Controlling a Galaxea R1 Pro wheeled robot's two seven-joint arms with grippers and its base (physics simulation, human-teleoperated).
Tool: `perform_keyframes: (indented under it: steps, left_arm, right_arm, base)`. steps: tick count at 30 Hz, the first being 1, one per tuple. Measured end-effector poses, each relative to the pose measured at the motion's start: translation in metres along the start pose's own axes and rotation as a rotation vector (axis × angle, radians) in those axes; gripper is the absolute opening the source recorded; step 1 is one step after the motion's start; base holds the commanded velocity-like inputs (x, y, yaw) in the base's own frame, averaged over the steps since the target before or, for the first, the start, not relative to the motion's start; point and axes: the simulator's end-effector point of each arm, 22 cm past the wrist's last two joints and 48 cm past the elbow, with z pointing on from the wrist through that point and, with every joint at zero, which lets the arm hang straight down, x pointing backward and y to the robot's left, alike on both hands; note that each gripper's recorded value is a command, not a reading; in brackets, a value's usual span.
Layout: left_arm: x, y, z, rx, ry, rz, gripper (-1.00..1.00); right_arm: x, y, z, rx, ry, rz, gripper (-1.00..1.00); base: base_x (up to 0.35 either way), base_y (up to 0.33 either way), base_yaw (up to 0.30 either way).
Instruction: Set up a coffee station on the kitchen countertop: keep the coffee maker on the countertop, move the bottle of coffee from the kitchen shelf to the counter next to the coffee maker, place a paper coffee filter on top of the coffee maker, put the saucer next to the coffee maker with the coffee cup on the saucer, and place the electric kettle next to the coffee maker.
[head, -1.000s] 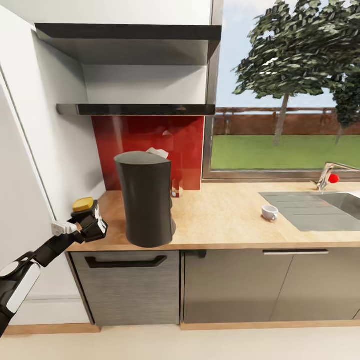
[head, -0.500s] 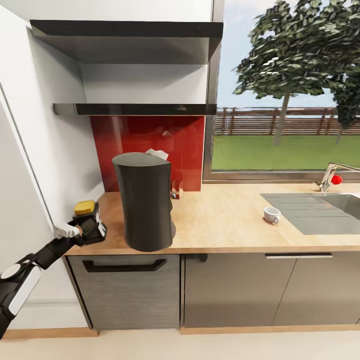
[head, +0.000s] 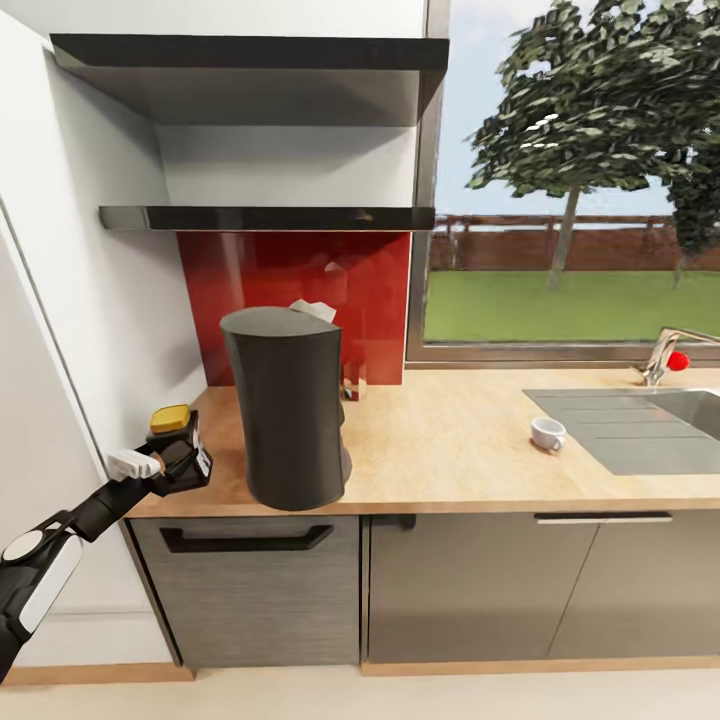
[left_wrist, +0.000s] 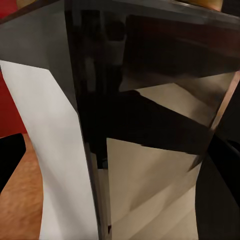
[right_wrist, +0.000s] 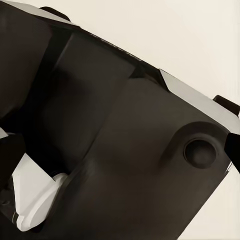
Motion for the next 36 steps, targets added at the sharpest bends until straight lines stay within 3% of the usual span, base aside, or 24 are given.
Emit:
perform_keyframes:
  steps: [36]
  left_arm:
    - [0.020, 0.000, -0.002, -0.001, 0.001, -0.003, -1.00]
  right_arm:
    - [0.003, -0.008, 0.017, 0.000, 0.000, -0.001, 1.00]
  base:
    - [0.004, 0.000, 0.000]
